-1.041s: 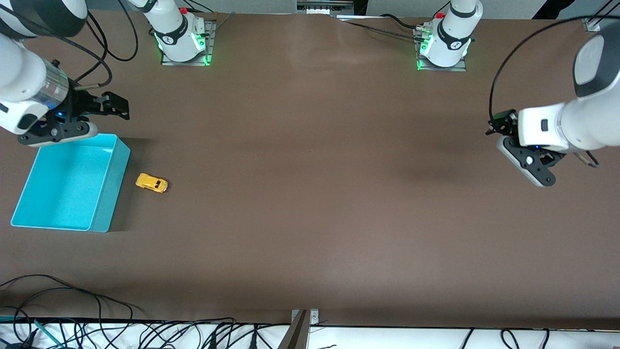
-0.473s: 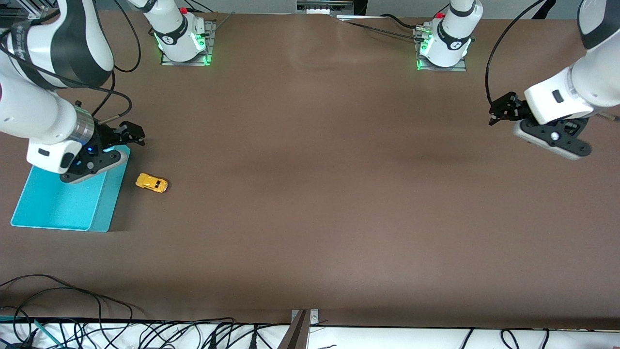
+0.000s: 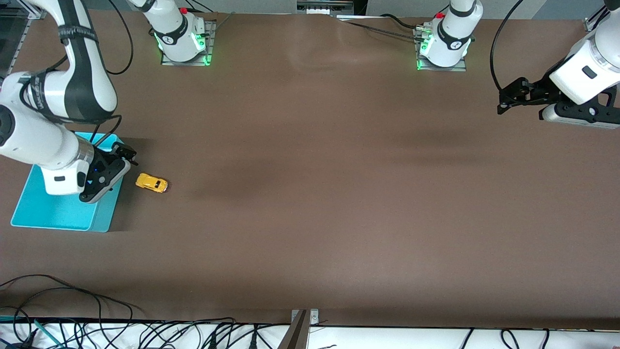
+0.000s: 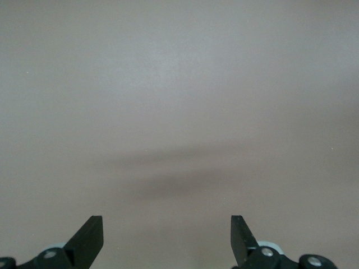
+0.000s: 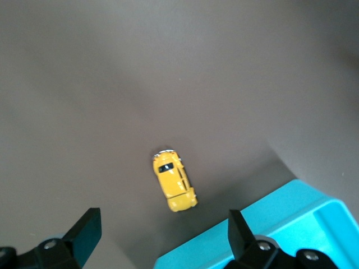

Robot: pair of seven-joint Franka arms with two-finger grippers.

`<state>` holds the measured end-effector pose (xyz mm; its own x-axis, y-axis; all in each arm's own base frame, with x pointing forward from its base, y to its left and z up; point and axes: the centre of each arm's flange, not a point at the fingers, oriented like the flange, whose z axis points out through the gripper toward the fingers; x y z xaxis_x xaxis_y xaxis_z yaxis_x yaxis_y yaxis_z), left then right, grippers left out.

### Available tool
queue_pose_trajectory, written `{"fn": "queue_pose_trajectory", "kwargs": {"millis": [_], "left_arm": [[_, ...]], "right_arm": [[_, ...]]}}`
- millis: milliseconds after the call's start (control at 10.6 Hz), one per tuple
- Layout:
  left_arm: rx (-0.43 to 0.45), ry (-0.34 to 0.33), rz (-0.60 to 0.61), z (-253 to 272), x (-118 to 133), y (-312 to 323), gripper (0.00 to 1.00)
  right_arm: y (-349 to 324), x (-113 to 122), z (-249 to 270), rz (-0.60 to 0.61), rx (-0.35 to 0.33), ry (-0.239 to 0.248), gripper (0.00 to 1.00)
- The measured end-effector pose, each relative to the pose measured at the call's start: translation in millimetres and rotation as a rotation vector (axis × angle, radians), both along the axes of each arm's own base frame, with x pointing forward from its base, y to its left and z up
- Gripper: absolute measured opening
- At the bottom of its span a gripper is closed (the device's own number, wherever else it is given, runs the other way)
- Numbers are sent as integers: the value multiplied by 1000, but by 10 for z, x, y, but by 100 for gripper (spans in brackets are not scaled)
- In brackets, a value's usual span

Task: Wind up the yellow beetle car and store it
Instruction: 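Reach the right gripper to the car beside the turquoise box, then lower the right gripper and grasp the yellow car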

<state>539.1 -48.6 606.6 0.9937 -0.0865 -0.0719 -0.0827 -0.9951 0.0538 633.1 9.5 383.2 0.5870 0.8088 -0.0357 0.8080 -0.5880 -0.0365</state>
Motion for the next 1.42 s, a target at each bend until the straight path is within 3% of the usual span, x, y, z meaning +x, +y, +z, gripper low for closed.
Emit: {"fn": "queue_pose_trajectory", "kwargs": {"millis": [189,473,851,1041,1419], "left_arm": [[5,8,1,-10,-7,4,100],[9,12,24,-20,-5,-12,100],[18,17,61,-22,-34,-254,100],[18,16,65,-14,-32,-244,100],[18,17,67,-13,-32,-240,100]], "right_arm": [[25,17,-309,111,10,-43,100],[78,-255,-891,188,12,-106,100],[-215,-599,-1361,259,9,-111,100],[-322,-658,-1543,300,2,-144,100],[-291,-693,-1852,331,4,-151,100]]}}
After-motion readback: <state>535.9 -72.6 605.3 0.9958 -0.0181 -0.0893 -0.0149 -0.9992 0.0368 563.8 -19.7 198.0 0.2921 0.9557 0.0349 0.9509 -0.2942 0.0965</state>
